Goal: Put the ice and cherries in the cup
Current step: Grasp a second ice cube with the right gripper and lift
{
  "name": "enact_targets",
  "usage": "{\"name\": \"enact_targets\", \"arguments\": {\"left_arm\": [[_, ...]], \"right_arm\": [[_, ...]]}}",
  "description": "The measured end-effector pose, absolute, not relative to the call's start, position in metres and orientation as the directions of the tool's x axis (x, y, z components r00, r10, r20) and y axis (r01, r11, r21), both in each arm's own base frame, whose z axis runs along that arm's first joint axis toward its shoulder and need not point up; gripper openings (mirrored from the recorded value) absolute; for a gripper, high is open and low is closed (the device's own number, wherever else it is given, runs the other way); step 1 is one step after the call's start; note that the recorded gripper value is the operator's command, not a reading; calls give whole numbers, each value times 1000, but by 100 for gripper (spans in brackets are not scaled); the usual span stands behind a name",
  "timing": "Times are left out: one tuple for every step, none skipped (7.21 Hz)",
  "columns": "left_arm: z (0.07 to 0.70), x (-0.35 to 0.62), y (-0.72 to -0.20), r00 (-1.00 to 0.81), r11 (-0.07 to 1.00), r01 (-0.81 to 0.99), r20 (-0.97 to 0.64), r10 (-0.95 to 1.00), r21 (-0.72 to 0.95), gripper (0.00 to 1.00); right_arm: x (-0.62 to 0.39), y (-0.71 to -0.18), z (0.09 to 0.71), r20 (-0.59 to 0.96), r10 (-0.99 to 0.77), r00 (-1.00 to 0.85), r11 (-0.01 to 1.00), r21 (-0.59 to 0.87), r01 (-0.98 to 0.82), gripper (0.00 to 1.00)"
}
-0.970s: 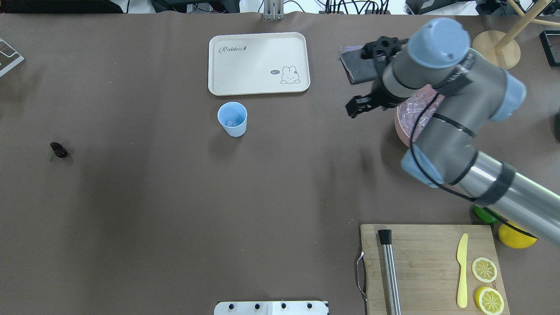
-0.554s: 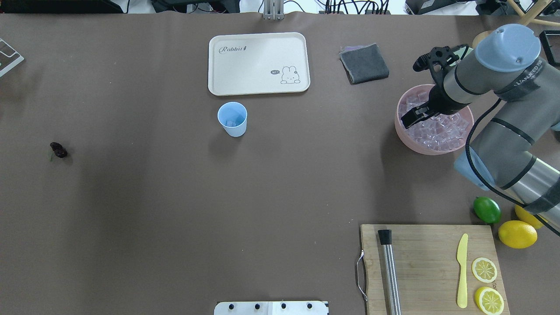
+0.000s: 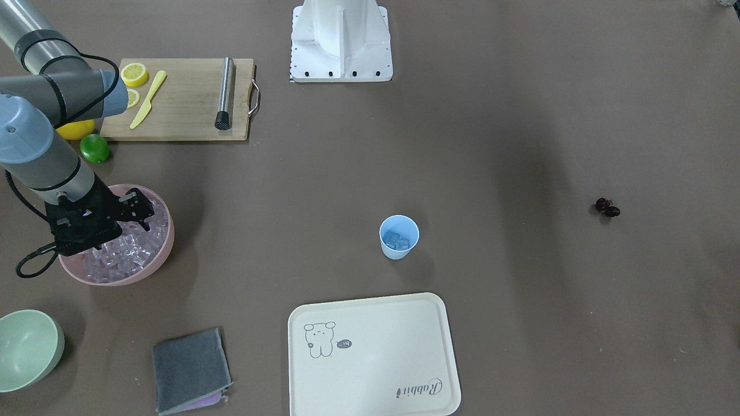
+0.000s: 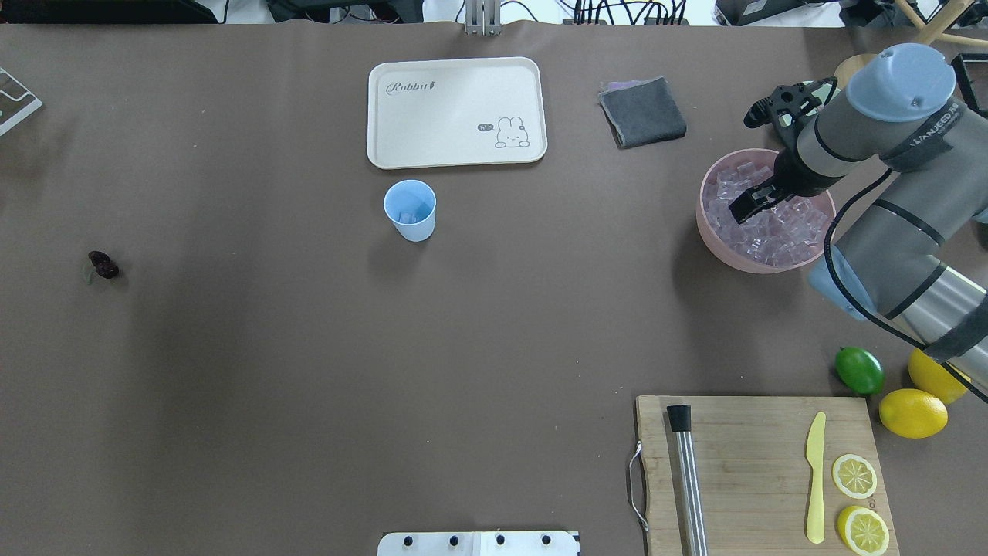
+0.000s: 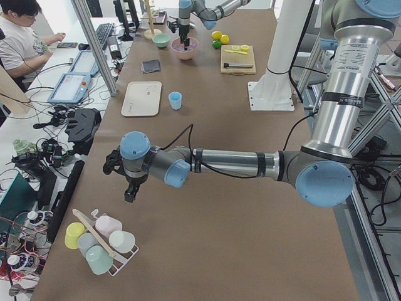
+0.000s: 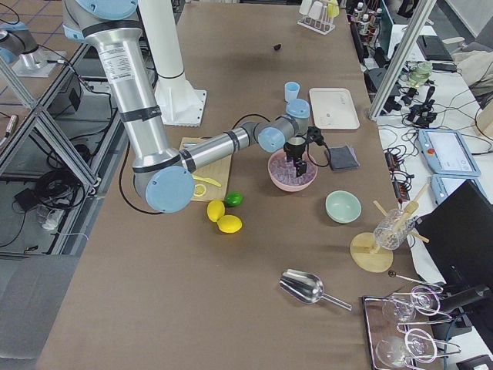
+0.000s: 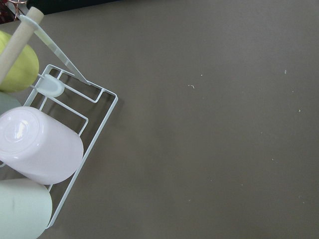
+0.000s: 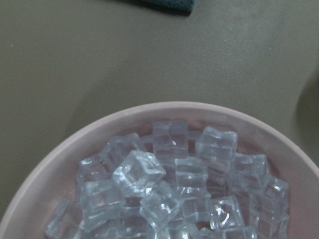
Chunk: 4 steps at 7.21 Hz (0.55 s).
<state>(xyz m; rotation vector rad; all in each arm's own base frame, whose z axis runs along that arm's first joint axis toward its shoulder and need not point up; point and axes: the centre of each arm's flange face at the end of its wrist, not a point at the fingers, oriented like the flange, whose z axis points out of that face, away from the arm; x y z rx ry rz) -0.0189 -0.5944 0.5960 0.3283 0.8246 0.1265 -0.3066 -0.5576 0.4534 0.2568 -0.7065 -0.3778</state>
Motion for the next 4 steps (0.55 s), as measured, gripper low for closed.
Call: {"name": "enact_targets", "arguments": {"left_arm": [[597, -19, -593, 675, 941, 16, -698, 239, 338, 98], [598, -19, -593, 674, 941, 17, -698, 240, 339, 98], [598, -19, -593, 674, 941, 17, -698, 240, 339, 98], [598, -19, -593, 674, 941, 17, -698, 240, 339, 98]], "right_arm": [[-307, -558, 456, 579, -421, 698, 902, 350, 253, 89], [-309, -558, 456, 580, -421, 697, 902, 350, 254, 90], [-312, -556, 454, 581, -424, 695, 900, 352, 255, 88], [-314, -554, 452, 582, -426, 693, 900, 353, 256, 73]]}}
